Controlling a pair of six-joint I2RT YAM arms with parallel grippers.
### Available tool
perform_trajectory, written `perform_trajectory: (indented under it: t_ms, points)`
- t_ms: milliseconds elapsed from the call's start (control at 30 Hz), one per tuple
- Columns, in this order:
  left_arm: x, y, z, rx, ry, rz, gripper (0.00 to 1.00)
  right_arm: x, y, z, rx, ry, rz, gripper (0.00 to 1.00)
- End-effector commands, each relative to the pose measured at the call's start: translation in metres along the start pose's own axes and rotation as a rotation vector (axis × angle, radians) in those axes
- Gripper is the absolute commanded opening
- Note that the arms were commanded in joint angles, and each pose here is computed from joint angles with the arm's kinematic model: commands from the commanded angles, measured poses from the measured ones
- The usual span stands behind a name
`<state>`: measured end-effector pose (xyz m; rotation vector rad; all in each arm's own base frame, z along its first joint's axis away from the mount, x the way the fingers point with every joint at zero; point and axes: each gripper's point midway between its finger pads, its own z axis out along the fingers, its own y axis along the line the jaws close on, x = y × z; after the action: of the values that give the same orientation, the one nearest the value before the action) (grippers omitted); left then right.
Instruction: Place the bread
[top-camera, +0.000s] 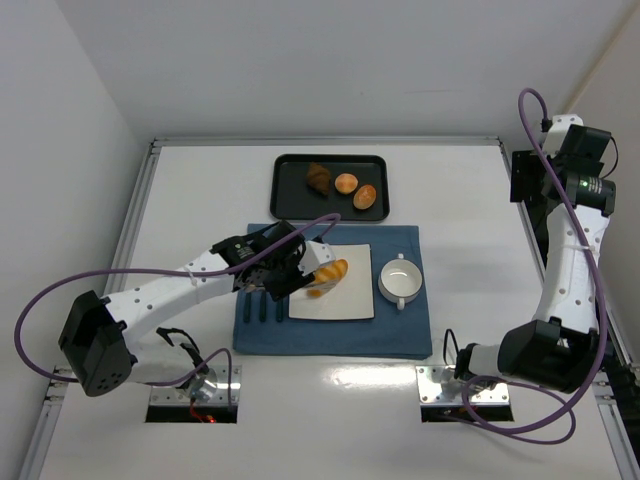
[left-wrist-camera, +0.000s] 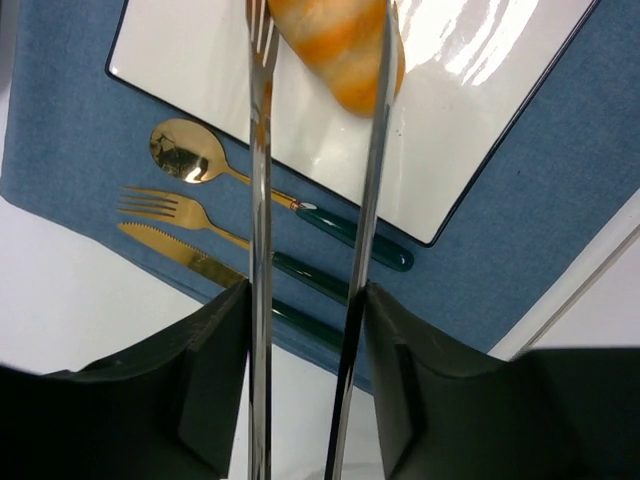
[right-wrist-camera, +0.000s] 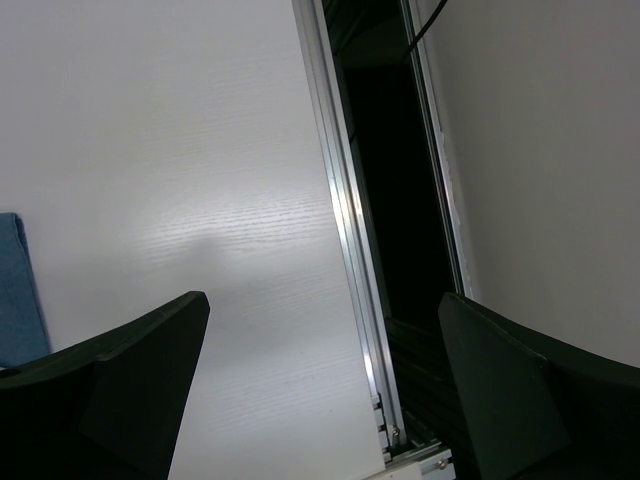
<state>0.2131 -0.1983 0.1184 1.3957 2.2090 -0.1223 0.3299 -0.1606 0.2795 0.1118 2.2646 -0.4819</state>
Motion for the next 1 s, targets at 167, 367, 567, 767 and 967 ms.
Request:
perform_trajectory:
  t_ms: [167, 367, 567, 767, 967]
  points:
    - [-0.024, -0.002, -0.005, 0.009, -0.079, -0.005, 0.5, -0.027, -0.008, -0.016, 0.017, -0.102, 0.008, 1.0]
    - [-0.04, 0.001, -0.015, 0.006, -0.12, -0.006, 0.53, -0.027, -0.008, -0.016, 0.017, -0.102, 0.008, 1.0]
    - [-0.064, 0.013, -0.034, -0.007, -0.186, -0.031, 0.55, -0.027, -0.008, -0.016, 0.017, -0.102, 0.008, 1.0]
    - [-0.082, 0.032, -0.063, -0.062, -0.258, -0.046, 0.55, -0.027, -0.007, -0.015, 0.014, -0.093, 0.007, 1.0]
    - [-0.08, 0.123, -0.104, -0.351, -0.321, -0.17, 0.55, -0.032, -0.009, -0.015, 0.017, -0.101, -0.002, 1.0]
